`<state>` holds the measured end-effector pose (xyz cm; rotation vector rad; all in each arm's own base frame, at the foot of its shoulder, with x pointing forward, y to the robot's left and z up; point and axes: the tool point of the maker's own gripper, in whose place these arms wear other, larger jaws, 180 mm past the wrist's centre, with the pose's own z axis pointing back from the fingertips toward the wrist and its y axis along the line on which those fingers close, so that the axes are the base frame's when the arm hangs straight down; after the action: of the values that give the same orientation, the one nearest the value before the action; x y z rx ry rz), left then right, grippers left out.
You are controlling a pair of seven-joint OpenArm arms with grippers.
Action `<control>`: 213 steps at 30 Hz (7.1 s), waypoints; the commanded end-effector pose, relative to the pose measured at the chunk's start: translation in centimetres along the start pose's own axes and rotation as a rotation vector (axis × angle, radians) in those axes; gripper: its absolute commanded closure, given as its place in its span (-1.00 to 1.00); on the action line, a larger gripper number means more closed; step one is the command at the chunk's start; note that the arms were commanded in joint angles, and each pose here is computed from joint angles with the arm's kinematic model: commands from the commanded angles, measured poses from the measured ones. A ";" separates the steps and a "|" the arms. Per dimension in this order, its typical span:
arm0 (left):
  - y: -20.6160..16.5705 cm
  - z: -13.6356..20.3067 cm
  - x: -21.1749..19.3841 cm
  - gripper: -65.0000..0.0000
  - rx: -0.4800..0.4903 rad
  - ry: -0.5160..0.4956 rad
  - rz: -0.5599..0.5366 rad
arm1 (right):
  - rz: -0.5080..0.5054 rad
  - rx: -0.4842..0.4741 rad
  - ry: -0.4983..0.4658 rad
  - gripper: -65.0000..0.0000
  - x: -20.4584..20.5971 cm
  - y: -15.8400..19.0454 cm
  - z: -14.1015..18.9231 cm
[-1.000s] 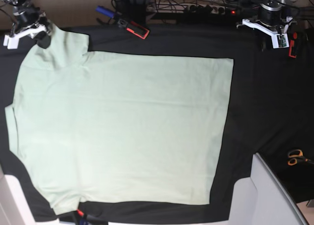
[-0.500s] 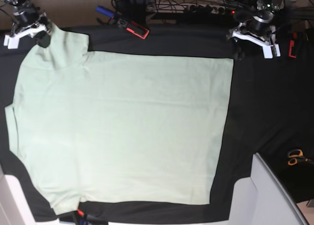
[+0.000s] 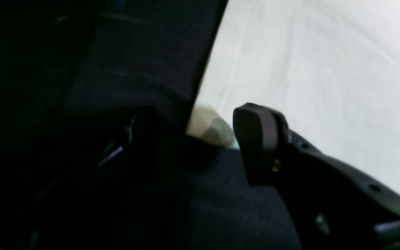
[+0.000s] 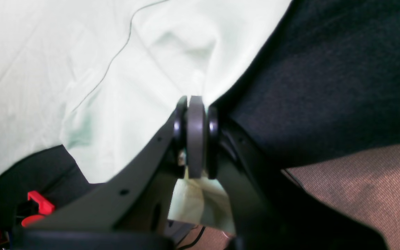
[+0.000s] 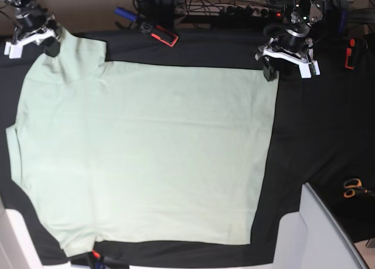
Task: Fold the T-shirt properly
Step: 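Pinch the shoulder edge corners with the right and left grippers, then lift the held edge and fold it over the shirt body toward the hem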
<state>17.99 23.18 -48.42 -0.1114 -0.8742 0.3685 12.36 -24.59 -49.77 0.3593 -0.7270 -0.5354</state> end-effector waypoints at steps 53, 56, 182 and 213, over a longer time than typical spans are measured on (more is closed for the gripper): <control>-4.6 1.1 1.4 1.00 -0.110 -0.023 -0.015 | 0.179 0.061 0.015 1.00 4.2 3.1 1.4; -4.7 1.0 1.7 1.00 -0.112 -0.031 -0.014 | 0.182 0.067 0.008 1.00 4.6 3.4 1.0; -9.9 -13.6 18.4 1.00 -0.070 0.021 -0.188 | 0.599 -0.053 0.074 1.00 24.4 8.8 -14.6; -9.6 -14.9 19.1 1.00 -0.028 0.006 -0.258 | 0.677 0.001 0.029 1.00 24.6 11.7 -15.7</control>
<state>41.31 21.71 -43.93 -0.0265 -0.8034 0.1161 40.86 -26.51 -44.30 0.1142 -0.6997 0.1115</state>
